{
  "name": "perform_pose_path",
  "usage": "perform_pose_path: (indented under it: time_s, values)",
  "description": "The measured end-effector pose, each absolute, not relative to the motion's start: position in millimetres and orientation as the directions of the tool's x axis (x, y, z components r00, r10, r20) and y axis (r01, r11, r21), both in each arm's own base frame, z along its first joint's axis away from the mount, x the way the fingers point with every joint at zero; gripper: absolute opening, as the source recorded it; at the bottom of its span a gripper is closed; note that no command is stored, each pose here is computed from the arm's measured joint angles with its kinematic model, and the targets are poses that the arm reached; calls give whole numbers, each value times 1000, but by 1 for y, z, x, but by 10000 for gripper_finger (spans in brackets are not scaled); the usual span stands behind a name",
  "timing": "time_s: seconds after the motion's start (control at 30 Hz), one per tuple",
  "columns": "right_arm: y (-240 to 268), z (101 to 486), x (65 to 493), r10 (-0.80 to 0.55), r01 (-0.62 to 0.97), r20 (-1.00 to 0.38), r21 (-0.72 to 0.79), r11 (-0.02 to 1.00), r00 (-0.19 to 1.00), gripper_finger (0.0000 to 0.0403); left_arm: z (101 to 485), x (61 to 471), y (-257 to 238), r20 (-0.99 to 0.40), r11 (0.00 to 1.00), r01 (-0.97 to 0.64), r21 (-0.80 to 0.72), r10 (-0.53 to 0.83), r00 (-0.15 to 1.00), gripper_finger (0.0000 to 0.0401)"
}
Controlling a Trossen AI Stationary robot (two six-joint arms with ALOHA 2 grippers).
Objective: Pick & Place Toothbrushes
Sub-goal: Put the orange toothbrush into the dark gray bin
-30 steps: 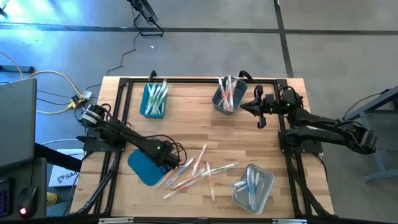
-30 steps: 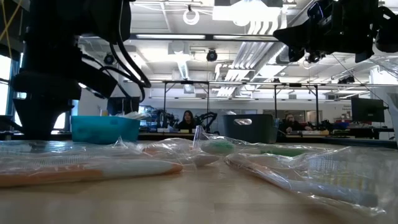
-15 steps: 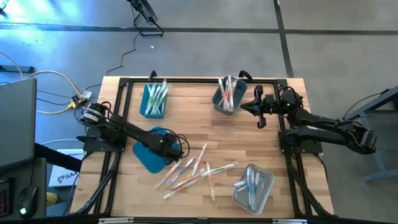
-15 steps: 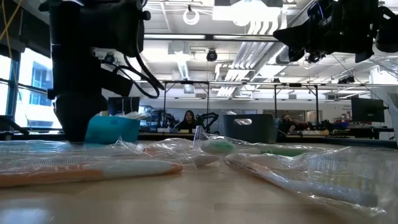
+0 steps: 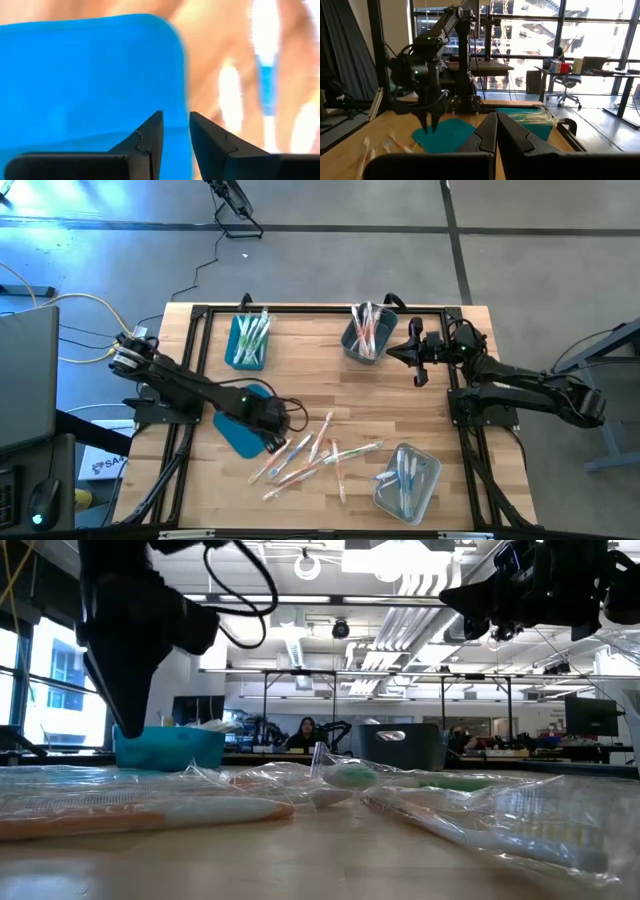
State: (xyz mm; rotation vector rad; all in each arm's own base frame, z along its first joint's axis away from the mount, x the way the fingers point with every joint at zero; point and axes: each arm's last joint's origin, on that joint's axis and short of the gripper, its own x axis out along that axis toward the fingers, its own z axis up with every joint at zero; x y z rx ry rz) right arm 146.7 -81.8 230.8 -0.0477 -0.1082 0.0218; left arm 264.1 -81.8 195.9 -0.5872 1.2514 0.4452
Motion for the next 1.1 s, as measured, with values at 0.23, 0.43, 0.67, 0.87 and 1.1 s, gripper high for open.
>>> perform_pose_path:
  time_s: [0.23, 0.43, 0.67, 0.87, 1.1]
  values:
    - [-82, 231, 147, 24, -20, 107, -46, 999, 994, 4, 196, 274, -102, -924, 732, -601, -323, -104, 369, 92]
    - [-82, 231, 147, 24, -19, 106, -46, 999, 994, 4, 196, 273, -109, -919, 654, -668, -355, -114, 377, 92]
    - [-82, 230, 147, 23, -19, 100, -43, 999, 995, 4, 178, 278, -129, -921, 645, -674, -360, -132, 366, 92]
    - [-82, 230, 147, 23, -19, 101, -44, 999, 995, 4, 163, 277, -129, -951, 643, -711, -286, -99, 294, 92]
    - [-82, 230, 147, 22, -17, 102, -45, 999, 995, 4, 154, 281, -131, -952, 643, -712, -281, -97, 289, 92]
